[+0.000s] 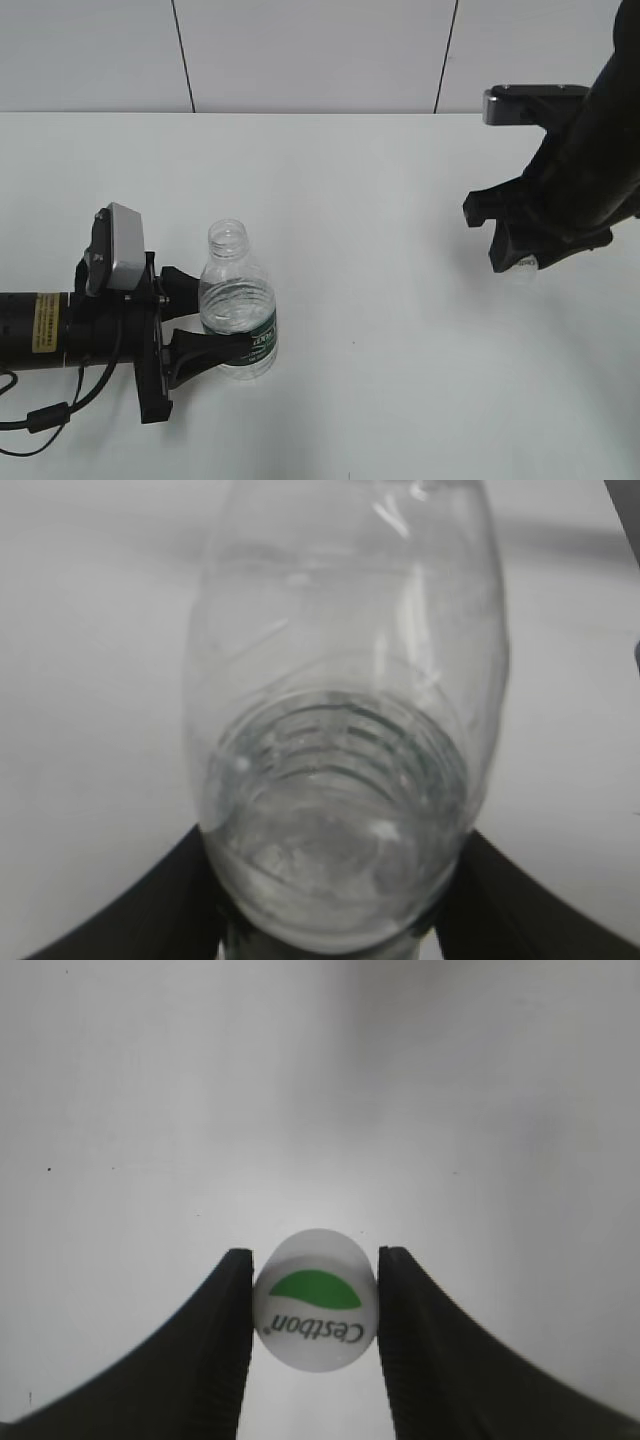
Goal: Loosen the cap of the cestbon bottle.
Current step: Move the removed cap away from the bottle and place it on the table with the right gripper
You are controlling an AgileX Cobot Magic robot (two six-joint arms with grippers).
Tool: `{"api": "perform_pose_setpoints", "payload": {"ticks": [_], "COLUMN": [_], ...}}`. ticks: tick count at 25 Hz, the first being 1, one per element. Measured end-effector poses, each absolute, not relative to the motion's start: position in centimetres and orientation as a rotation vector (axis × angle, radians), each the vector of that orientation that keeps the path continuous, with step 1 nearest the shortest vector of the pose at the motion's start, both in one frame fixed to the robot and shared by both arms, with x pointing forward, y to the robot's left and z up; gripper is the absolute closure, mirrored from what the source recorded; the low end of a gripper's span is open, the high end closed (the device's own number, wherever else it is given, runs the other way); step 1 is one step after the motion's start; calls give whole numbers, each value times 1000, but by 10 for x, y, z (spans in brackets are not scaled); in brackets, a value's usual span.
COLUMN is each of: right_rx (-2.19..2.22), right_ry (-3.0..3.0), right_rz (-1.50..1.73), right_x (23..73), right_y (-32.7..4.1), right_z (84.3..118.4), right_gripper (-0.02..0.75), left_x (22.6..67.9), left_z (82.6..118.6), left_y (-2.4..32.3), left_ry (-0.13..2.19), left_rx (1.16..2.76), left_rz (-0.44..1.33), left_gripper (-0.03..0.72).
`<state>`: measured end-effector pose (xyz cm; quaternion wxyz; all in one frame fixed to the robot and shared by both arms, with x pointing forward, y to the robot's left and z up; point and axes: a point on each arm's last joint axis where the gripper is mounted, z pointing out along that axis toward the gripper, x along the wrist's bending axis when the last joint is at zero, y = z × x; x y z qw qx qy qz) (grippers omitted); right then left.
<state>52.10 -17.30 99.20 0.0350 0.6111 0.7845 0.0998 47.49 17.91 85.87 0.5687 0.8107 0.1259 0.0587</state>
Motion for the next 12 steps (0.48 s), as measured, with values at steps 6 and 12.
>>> {"api": "perform_pose_setpoints", "payload": {"ticks": [6, 12], "right_rx": [1915, 1938], "right_ry": [2373, 2379], "right_rz": [377, 343], "right_x": [505, 496], "right_y": [-178, -182], "right_z": [954, 925], "right_gripper": [443, 443], "left_x": [475, 475], "left_z": [859, 859], "left_y": [179, 179], "left_ry": [296, 296], "left_rx": [1904, 1904], "left_rz": [138, 138], "left_gripper": [326, 326]}}
